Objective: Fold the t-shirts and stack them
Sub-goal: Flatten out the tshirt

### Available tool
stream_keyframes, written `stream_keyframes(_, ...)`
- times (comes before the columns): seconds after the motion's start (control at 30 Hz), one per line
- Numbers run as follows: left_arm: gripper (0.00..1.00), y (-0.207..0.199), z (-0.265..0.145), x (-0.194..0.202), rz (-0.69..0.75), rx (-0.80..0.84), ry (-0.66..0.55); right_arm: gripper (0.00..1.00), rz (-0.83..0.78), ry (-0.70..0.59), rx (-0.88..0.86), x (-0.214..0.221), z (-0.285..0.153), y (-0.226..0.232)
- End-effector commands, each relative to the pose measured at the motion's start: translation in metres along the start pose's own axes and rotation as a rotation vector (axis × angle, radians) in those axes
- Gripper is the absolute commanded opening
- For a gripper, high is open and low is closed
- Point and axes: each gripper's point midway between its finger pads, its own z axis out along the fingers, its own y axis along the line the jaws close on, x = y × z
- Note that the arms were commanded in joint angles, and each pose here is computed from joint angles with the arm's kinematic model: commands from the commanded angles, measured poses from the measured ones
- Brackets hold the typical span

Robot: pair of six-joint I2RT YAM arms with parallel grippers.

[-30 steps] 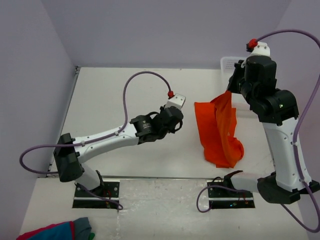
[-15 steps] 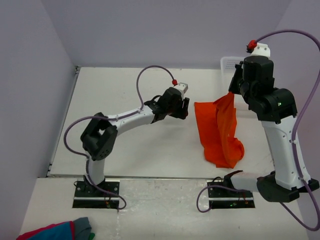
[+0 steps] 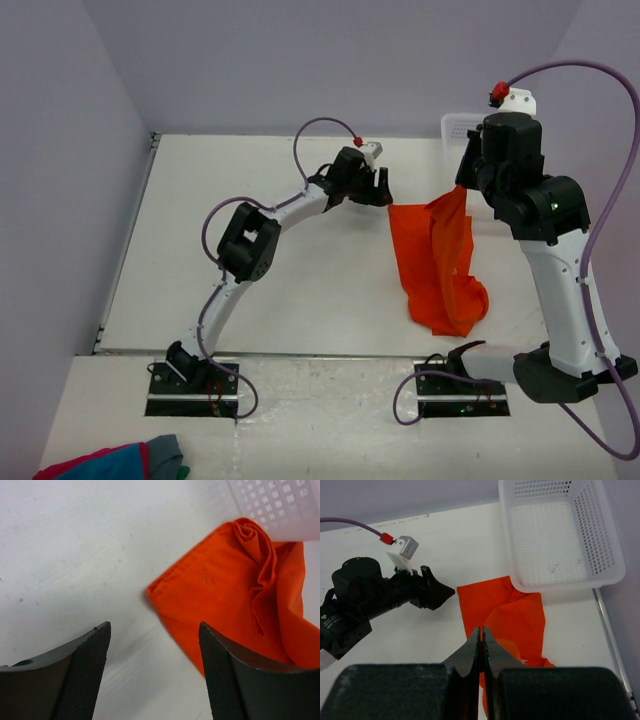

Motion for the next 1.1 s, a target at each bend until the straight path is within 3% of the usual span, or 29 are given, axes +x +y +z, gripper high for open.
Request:
stream_keyframes(0.0,0.72,-0.005,0.009,-0.027,-0.023,0.094,-0.039,0.0,0.003,-0.026,-0.003,-0.006,-0.004,0.0)
stream_keyframes(0.1,0.71,-0.007,0.016,-0.031,-0.045,0.12,-0.049,0.0,0.002,-0.03,0.006,-0.007,-0.004,-0.002)
stream_keyframes(0.8,0.6,-0.024,0.065,0.046,-0.144,0.252,0.057,0.0,0.022,-0.036,-0.039,-0.008,-0.013,0.003)
stream_keyframes(0.9,0.51,-0.016,0.074,0.055,-0.159,0.245,0.064,0.0,0.023,-0.027,-0.052,-0.006,-0.013,0.005)
stream_keyframes(1.07,0.08,-0.007,0.081,0.061,-0.175,0.241,0.068,0.0,0.014,-0.009,-0.041,0.001,-0.009,0.004)
